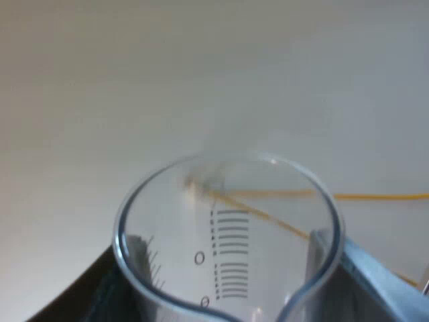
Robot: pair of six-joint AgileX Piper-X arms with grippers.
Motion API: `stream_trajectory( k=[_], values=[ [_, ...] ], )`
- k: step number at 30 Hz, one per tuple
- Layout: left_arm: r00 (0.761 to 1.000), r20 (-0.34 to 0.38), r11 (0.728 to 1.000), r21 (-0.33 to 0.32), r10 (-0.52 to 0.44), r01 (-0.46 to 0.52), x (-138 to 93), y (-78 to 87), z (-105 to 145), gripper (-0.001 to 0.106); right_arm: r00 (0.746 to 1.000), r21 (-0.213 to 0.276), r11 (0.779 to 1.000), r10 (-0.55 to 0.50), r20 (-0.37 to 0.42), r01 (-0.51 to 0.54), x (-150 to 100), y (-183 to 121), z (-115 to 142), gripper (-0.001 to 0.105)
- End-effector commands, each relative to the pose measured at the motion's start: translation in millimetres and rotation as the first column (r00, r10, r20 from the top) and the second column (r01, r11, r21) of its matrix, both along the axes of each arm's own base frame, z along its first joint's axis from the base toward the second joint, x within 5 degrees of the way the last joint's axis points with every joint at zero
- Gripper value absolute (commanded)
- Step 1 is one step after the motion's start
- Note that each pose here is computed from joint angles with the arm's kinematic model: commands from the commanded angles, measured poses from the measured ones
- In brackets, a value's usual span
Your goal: Pour the beans into the coffee machine
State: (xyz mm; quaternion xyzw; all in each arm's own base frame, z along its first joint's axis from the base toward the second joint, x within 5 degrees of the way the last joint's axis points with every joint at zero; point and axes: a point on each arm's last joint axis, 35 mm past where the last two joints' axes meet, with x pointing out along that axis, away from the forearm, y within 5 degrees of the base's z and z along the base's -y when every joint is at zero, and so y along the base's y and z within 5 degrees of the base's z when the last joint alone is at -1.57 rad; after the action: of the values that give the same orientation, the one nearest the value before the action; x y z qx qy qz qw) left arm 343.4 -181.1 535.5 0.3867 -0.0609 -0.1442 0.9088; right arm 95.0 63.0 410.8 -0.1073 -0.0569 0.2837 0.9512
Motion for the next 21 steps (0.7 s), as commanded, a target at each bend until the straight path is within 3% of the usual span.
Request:
stream_trajectory(
  k=[1, 4, 6, 10, 12, 18, 21],
  values=[
    [0.997, -0.058, 0.974, -0.216, 0.059, -0.070, -15, 9.2, 13, 0.026, 0.999, 0.004, 0.999, 0.041, 0.031, -0.041, -3, 0, 5, 0.079],
    [0.990, -0.130, 0.960, -0.265, 0.055, -0.088, -25, 14.9, 14, 0.026, 0.996, 0.001, 0.996, 0.089, 0.032, -0.089, -4, 1, 5, 0.079],
    [0.974, -0.221, 0.940, -0.318, 0.053, -0.124, -33, 21.1, 12, 0.026, 0.990, -0.002, 0.991, 0.136, 0.034, -0.136, -5, 2, 5, 0.079],
    [0.961, -0.274, 0.928, -0.343, 0.047, -0.143, -41, 25.6, 11, 0.026, 0.984, -0.005, 0.985, 0.172, 0.035, -0.172, -6, 3, 5, 0.079],
    [0.941, -0.338, 0.895, -0.423, -0.010, -0.142, -51, 29.1, 11, 0.026, 0.982, -0.006, 0.983, 0.185, 0.036, -0.185, -7, 4, 5, 0.079],
    [0.919, -0.387, 0.844, -0.515, -0.071, -0.152, -71, 38.4, 5, 0.026, 0.966, -0.012, 0.966, 0.257, 0.035, -0.257, -8, 6, 5, 0.079],
    [0.910, -0.409, 0.843, -0.512, -0.069, -0.166, -82, 44.2, -5, 0.026, 0.957, -0.022, 0.957, 0.290, 0.011, -0.290, -9, 6, 2, 0.079]
  ],
)
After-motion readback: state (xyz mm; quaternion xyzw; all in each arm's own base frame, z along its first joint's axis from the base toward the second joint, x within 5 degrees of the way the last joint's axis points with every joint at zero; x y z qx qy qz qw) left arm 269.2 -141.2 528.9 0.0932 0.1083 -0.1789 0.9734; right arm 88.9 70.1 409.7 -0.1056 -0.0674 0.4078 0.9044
